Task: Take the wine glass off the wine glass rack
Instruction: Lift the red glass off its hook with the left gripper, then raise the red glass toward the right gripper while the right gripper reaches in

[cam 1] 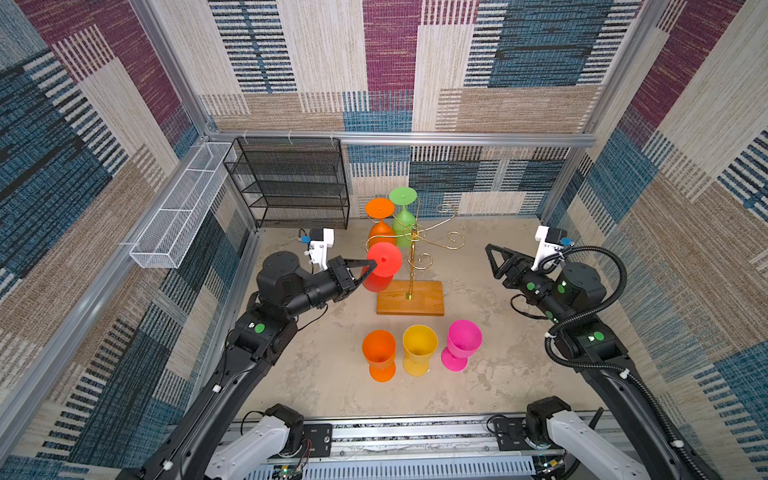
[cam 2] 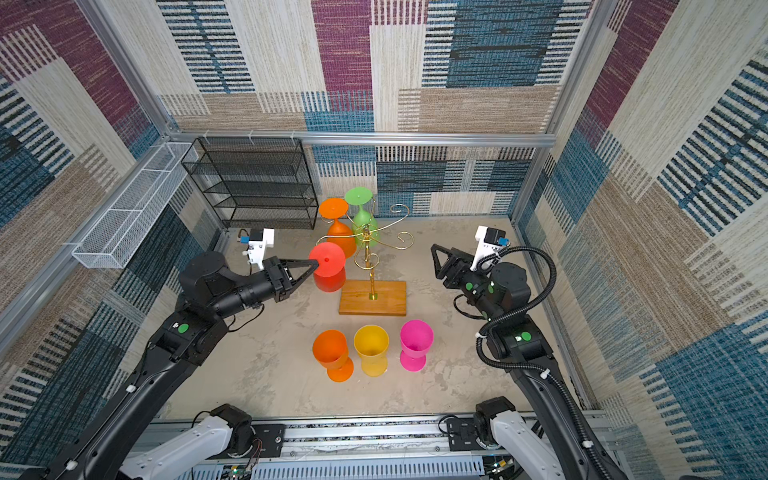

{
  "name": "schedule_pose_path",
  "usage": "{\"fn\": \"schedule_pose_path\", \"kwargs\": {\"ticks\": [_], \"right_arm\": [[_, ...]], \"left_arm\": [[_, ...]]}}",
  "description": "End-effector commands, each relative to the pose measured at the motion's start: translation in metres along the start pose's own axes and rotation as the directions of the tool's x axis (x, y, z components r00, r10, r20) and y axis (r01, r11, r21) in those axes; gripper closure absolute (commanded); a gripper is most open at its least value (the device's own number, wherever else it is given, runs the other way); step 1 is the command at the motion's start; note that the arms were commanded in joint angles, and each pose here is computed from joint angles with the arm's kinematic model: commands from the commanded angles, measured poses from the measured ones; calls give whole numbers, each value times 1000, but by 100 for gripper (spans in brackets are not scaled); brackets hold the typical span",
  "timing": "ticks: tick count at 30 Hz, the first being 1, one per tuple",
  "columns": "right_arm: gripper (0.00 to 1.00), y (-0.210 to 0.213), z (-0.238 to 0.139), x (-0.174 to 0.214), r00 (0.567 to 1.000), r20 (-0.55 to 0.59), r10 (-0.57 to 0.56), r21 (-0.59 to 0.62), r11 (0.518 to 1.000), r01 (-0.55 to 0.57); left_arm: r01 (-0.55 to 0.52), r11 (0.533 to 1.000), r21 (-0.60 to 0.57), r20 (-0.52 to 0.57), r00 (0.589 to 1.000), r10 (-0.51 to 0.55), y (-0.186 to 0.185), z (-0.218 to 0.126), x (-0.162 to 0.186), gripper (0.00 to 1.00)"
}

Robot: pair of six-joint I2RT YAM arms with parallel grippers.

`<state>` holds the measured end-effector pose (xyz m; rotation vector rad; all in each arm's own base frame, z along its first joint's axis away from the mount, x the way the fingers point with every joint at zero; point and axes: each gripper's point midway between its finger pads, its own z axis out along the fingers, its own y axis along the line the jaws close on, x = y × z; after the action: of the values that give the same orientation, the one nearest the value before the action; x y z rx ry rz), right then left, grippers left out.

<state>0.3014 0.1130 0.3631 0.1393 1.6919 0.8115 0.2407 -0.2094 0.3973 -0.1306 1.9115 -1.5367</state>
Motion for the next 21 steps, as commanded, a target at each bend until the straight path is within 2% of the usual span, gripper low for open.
{"fn": "schedule_pose_path", "kwargs": {"ticks": [1, 6, 12, 17, 19, 21], "right_arm": [[33, 5, 0, -7, 1000, 20, -16, -15, 1000, 17], [33, 4, 2, -6, 1000, 13, -16, -11, 1000, 17], [33, 7, 3, -9, 1000, 18, -23, -22, 999, 23], [33, 26, -4, -18, 998, 41, -43, -101, 994, 47], [34, 40, -11, -23, 996, 68, -61, -168, 983, 72], [36, 61, -22, -30, 990, 108, -91, -264, 957, 117]], "left_arm": [[8, 1000, -18, -5, 1000, -8, -3, -20, 11, 100], [-26, 998, 52, -22, 999, 27, -38, -59, 28, 100], [-221, 970, 103, 47, 975, 217, -100, -111, 29, 100], [-414, 885, 212, 171, 908, 383, -159, -140, 19, 100], [-451, 848, 279, 202, 891, 407, -176, -137, 15, 100], [-451, 806, 383, 197, 892, 406, -189, -122, 11, 100]]}}
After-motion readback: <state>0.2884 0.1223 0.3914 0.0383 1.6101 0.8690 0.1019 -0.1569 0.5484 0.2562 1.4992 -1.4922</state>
